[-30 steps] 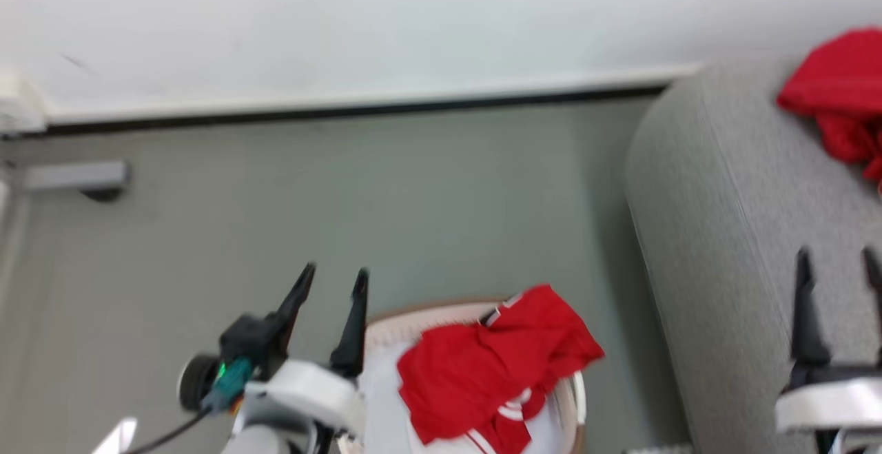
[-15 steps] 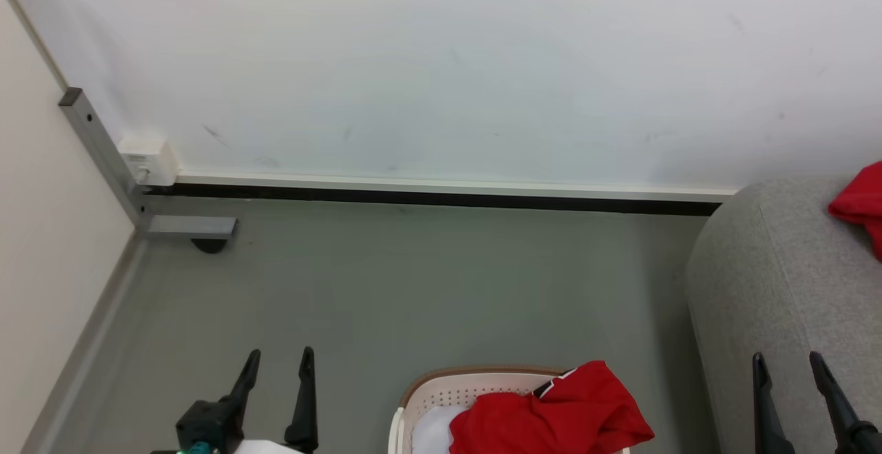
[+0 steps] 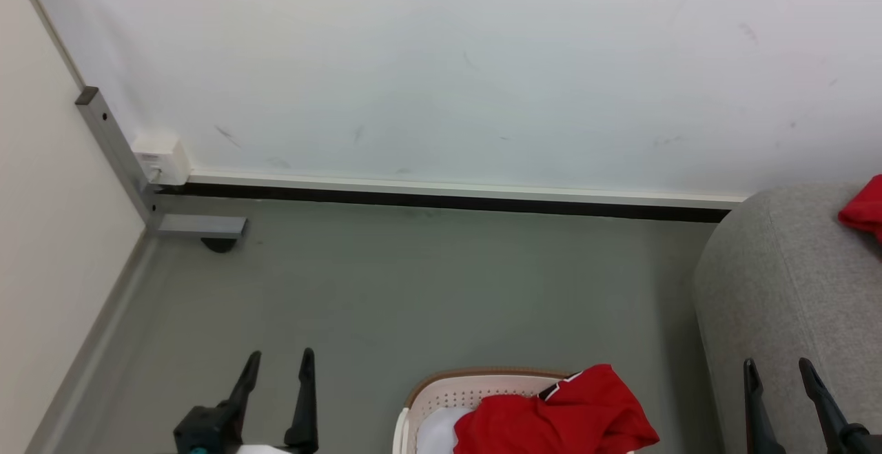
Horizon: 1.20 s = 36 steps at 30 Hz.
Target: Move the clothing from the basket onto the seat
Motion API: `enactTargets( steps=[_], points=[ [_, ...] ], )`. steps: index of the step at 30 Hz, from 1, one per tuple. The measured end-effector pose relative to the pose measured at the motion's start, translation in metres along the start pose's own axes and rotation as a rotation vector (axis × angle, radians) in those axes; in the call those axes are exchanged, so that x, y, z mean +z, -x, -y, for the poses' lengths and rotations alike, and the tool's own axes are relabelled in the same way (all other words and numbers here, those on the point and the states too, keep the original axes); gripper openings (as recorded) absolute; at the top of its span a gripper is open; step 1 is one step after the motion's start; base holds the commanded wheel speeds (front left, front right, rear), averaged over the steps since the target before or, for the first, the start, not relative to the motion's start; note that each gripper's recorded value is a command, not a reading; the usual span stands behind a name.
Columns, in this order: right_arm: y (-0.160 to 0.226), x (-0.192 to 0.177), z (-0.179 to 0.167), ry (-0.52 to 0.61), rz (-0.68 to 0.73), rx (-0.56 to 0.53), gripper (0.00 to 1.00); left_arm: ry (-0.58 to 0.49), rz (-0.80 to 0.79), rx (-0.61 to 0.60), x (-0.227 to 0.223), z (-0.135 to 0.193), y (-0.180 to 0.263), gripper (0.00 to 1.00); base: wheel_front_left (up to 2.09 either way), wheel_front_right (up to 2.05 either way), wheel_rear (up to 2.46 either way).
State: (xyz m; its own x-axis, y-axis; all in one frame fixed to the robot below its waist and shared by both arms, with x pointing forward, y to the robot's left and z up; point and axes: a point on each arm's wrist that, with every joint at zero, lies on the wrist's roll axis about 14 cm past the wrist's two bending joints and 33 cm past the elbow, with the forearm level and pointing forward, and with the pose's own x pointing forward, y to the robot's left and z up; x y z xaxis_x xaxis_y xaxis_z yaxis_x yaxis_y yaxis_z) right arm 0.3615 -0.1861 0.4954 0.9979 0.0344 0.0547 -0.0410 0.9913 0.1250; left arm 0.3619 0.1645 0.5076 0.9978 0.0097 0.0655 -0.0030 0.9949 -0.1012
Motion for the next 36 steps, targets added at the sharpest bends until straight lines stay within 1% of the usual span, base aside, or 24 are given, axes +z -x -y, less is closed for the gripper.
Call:
enactTargets(
  steps=[5,9,13,20,24,28,30,34,36],
  points=[
    [-0.001,0.005,0.01,-0.001,0.016,-0.031,1.0,-0.002,-0.005,-0.043,-0.003,0.013,-0.007,1.0,0.0,0.0,0.0],
    [0.002,0.014,0.026,0.006,0.041,-0.081,1.0,0.004,0.003,-0.122,-0.001,0.038,-0.02,1.0,0.0,0.0,0.0],
    [0.0,0.028,0.046,0.021,0.082,-0.137,1.0,-0.005,0.001,-0.241,-0.004,0.074,-0.038,1.0,0.0,0.0,0.0],
    [-0.001,0.034,0.079,0.05,0.095,-0.236,1.0,-0.06,-0.112,-0.504,-0.035,0.156,-0.068,1.0,0.0,0.0,0.0],
    [-0.009,0.032,0.092,0.06,0.092,-0.269,1.0,-0.112,-0.214,-0.632,-0.067,0.195,-0.081,1.0,0.0,0.0,0.0],
    [-0.022,0.027,0.1,0.072,0.08,-0.285,1.0,-0.162,-0.349,-0.731,-0.114,0.219,-0.086,1.0,0.0,0.0,0.0],
    [-0.029,0.023,0.102,0.078,0.073,-0.288,1.0,-0.177,-0.411,-0.76,-0.137,0.226,-0.089,1.0,0.0,0.0,0.0],
    [-0.045,0.013,0.106,0.084,0.058,-0.288,1.0,-0.212,-0.556,-0.797,-0.192,0.227,-0.085,1.0,0.0,0.0,0.0],
    [-0.054,0.004,0.103,0.091,0.041,-0.274,1.0,-0.212,-0.603,-0.822,-0.212,0.231,-0.082,1.0,0.0,0.0,0.0]
  ],
)
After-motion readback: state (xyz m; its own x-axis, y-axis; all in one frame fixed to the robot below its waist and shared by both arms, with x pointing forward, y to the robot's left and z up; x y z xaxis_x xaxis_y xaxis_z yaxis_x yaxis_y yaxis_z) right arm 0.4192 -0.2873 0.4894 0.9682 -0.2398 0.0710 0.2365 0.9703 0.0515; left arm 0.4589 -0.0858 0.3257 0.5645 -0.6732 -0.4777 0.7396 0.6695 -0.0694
